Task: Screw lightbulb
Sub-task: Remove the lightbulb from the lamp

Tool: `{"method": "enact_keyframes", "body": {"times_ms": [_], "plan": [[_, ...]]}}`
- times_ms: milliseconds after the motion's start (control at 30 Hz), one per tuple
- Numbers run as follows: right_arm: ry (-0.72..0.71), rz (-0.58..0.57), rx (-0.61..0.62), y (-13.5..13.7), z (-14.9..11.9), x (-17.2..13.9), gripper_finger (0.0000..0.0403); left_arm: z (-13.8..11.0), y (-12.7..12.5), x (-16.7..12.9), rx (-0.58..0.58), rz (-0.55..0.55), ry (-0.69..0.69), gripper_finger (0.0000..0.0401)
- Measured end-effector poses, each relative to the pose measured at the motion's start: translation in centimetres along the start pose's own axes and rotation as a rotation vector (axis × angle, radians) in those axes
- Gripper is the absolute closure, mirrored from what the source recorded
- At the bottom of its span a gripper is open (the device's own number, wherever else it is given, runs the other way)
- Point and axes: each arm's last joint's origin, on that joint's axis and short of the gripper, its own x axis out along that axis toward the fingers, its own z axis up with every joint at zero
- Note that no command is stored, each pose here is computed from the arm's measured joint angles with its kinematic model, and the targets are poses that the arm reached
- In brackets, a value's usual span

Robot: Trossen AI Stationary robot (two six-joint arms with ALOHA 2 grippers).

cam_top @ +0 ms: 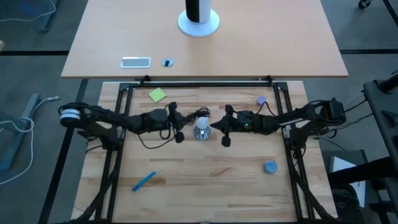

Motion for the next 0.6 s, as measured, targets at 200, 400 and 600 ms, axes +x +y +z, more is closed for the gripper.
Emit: {"method": "enact_keyframes", "body": {"times_ms": [200, 400, 600], "plan": [[-0.005, 0.000, 0.014, 0.0, 0.1, 0.0, 0.0403, 0.1, -0.2, 1.6, 0.019, -0.002, 0.022, 0.0401], [-0.008, 0.000, 0.030, 0.0, 0.1, 0.0, 0.0403, 0.3, -0.3, 1.5, 0.018, -0.017, 0.011, 0.0401], [-0.010, 0.001, 0.044, -0.1, 0.1, 0.0, 0.0403, 0.6, -0.2, 1.3, 0.022, -0.038, -0.006, 0.0401]]}}
